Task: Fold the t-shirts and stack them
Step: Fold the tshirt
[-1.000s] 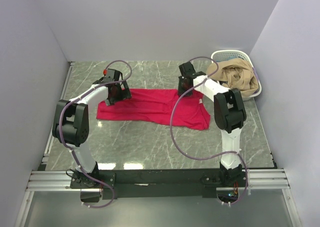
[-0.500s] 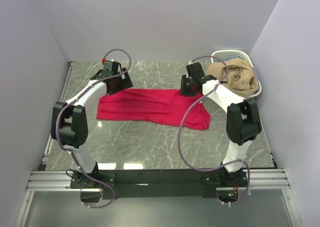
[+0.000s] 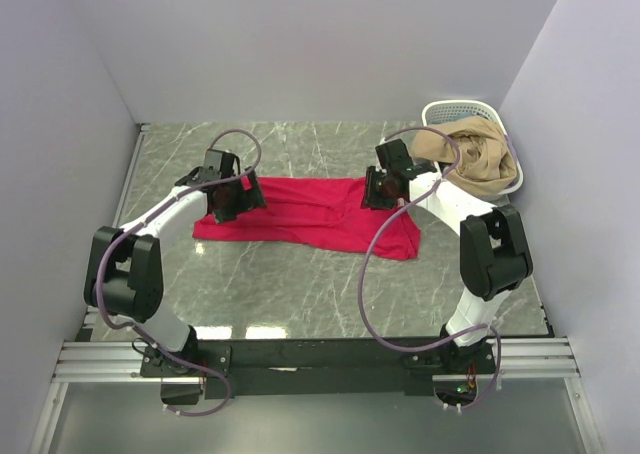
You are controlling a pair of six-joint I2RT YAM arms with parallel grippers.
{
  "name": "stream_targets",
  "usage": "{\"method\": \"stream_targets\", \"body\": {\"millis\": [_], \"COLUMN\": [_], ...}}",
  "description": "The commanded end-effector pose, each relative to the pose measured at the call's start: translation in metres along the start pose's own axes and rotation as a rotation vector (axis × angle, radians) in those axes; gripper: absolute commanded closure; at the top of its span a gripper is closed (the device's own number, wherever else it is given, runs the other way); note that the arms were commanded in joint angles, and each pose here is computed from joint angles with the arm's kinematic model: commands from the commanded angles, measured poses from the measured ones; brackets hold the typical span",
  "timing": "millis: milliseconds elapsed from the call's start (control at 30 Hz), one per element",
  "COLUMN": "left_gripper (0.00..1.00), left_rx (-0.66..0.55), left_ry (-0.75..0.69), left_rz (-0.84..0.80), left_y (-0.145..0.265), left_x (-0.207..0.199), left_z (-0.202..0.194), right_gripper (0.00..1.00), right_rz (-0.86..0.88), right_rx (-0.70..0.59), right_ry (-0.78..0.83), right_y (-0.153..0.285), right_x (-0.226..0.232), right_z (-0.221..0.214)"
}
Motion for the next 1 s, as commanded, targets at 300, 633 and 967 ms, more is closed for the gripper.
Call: {"method": "stream_targets", "body": {"millis": [300, 633, 967], "left_gripper": [0.00, 0.01, 0.01], "left_rx": [0.067, 0.066, 0.041], "left_ry": [0.022, 0.017, 0.002], "left_rz": [-0.006, 0.056, 0.091], "left_y": [-0.019, -0.042, -0.057], "left_x": [0.004, 0.014, 0.007], "left_z": [-0.015, -0.016, -0.001], "right_gripper": [0.62, 0.62, 0.61], "right_rz": [0.013, 0.004, -0.005], "right_rx": [-0.040, -0.027, -0.010], "right_ry": [0.015, 0.023, 0.028], "right_y": [0.007, 0.003, -0.002], "right_x": [0.007, 0.007, 0.005], "right_z": [0.007, 0.007, 0.004]}}
Point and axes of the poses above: each gripper's point midway between its finger pads, its own y axis back along the fingers, its own x axis along the line the jaws close on, z = x × y, the point moved 6 cm from there along y, back along the fingers, and after that the axes turned 12 degrees about y, right-handed, at the moved point
